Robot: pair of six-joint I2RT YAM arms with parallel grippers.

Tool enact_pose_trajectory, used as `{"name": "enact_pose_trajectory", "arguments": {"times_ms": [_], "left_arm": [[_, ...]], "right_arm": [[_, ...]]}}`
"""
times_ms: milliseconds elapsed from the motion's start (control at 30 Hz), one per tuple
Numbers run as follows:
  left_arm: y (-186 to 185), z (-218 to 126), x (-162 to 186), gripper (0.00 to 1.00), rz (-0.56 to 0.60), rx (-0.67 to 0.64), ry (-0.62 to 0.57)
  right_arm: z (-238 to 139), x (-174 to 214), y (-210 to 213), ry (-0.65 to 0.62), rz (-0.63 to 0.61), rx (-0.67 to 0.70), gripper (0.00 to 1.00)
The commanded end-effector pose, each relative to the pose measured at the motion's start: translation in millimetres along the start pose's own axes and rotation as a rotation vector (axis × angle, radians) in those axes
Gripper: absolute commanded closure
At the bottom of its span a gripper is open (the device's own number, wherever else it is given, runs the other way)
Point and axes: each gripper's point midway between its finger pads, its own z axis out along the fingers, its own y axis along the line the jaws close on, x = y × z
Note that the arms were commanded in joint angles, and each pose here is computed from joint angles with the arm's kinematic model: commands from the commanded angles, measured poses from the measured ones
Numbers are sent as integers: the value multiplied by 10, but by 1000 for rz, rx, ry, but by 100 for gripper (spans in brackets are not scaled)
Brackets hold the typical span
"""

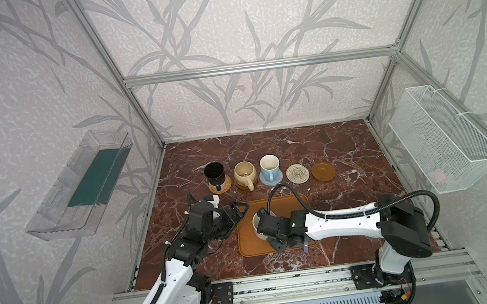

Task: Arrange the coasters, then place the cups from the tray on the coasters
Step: 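Lift the white speckled mug off the tray with the right gripper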

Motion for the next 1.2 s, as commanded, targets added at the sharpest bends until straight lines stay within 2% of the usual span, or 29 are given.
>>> {"name": "enact_pose_trajectory", "arguments": {"times_ms": [0, 67, 200, 400, 600, 767, 967, 1167], "left_arm": [[72, -16, -15, 1, -21, -18, -23], [103, -7, -2, 1, -29, -22, -21], [122, 0, 7, 1, -35, -20, -21], [131, 1, 3, 1, -33, -29, -22], [127, 8, -2, 1, -30, -28, -22], [137, -4, -4, 1, -32, -28, -29], [138, 3, -5, 1, -36, -25, -29], [122, -8, -25, 1, -29, -26, -39]], "right_arm": [[22, -30, 14, 19, -23, 2, 64], [56, -31, -15, 32, -24, 20, 57], [34, -113, 3, -16, -24, 4, 57], [-73, -256, -20, -99, -28, 10, 73], [-124, -278, -97, -97, -29, 54, 73], [-272, -339, -118, -142, -6, 43, 78], [-193, -302, -83, -112, -34, 37, 99], [-402, -437, -86, -193, -30, 16, 100]]}}
